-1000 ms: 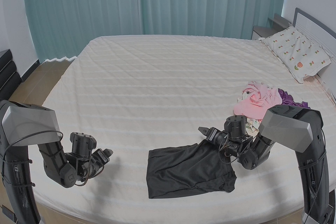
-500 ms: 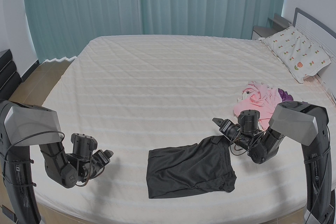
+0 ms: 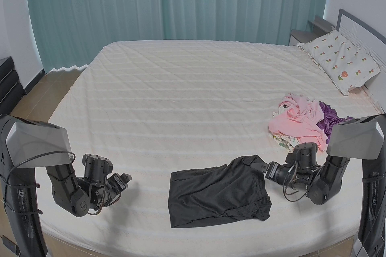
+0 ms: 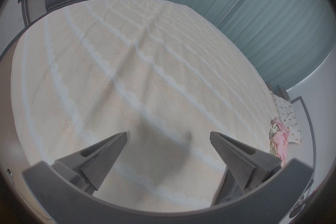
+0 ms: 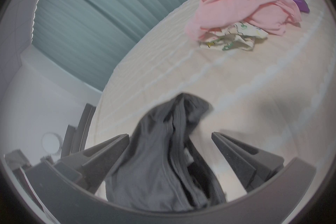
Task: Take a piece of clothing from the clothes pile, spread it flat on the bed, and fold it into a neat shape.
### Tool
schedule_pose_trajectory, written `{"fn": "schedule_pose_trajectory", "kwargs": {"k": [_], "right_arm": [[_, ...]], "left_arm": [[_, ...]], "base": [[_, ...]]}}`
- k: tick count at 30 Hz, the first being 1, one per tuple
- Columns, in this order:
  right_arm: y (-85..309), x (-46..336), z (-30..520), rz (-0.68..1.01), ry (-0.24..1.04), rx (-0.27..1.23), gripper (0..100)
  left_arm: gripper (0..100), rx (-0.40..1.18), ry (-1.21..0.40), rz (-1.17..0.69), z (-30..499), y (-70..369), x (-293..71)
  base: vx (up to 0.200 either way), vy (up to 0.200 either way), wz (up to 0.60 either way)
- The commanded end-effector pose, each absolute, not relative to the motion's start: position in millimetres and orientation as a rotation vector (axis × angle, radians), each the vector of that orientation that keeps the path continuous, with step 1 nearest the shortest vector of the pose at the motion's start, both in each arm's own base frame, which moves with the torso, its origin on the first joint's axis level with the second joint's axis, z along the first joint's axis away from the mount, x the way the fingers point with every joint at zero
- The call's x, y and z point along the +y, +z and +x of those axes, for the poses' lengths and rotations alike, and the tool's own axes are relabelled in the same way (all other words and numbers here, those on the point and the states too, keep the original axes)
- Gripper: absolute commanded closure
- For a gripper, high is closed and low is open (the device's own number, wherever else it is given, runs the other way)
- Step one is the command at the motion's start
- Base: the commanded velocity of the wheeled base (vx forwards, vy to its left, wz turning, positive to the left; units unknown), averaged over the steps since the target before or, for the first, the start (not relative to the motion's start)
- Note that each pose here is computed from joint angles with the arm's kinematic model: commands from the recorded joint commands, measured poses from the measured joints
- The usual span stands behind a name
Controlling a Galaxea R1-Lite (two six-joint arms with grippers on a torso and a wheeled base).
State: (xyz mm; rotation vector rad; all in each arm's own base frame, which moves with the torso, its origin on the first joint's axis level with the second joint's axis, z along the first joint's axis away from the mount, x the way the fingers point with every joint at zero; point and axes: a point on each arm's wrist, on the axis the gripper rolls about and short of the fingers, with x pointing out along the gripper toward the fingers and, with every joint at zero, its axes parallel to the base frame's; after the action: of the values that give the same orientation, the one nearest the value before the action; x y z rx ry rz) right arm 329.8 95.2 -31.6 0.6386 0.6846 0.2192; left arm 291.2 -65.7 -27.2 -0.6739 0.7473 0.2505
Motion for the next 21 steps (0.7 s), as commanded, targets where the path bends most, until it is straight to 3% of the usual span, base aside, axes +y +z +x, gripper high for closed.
{"fn": "schedule_pose_trajectory", "kwargs": {"k": [1,21], "right_arm": [[-30.6,77.7,287.3,0.570,0.299,0.743,0],[-58.1,101.4,280.9,0.473,0.418,0.761,0]], "left_arm": [[0,0.766,0.229,-0.729,288.6,-26.4,-71.1],[0,0.780,0.208,-0.743,287.5,-27.4,-78.1]], "base": [[0.000,0.000,0.00],[0.000,0.000,0.00]]}}
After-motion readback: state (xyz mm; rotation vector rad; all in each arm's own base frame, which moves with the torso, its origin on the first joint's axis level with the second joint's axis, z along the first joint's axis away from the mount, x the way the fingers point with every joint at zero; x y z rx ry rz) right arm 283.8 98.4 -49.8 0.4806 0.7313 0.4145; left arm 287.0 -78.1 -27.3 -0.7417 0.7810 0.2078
